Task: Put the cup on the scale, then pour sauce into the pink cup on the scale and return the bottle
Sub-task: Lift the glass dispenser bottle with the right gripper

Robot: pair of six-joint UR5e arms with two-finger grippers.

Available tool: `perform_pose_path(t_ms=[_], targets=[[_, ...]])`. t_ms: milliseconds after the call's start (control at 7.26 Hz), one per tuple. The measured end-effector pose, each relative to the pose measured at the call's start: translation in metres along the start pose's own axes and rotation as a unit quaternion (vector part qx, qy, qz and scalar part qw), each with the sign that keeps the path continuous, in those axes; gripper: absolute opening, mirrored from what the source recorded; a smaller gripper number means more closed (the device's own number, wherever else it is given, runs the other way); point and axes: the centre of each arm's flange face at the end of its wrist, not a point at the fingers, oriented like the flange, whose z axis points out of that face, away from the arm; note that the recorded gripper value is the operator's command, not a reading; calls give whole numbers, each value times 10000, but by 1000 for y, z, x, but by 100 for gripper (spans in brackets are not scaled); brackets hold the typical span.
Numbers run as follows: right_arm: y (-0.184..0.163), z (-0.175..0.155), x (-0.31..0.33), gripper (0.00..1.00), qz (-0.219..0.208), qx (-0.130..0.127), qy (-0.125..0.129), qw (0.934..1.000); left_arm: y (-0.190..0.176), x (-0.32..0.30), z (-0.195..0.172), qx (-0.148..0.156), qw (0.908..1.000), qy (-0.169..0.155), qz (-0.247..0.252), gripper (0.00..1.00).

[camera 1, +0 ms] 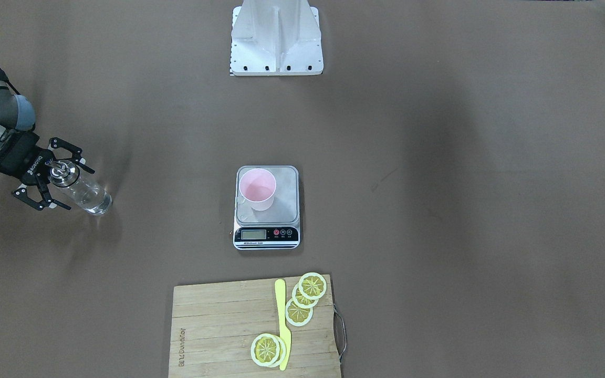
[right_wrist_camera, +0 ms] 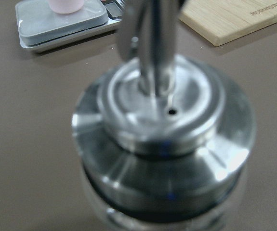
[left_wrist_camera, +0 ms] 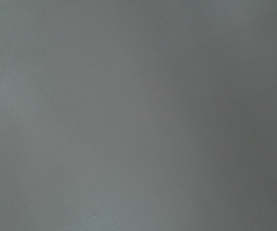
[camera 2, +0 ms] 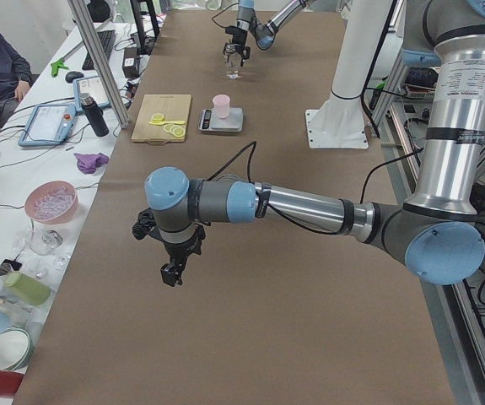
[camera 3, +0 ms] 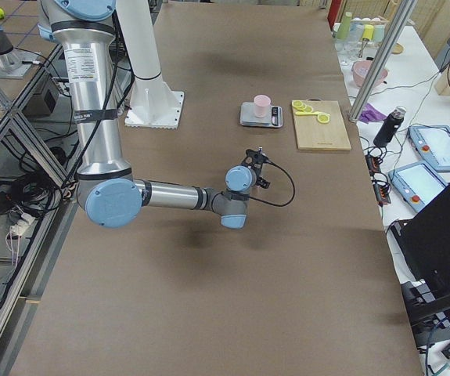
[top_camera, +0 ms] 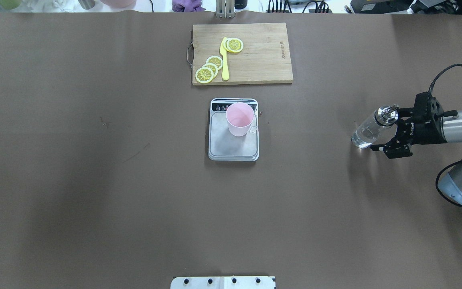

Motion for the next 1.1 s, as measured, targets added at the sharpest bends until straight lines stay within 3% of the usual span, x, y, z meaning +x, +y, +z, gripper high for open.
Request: perform_pose_path(t_ms=[1102], targets=[[-11,7,-1,96,9,69,-27,10000,0,0,0,-6,10000,3,-5,98]])
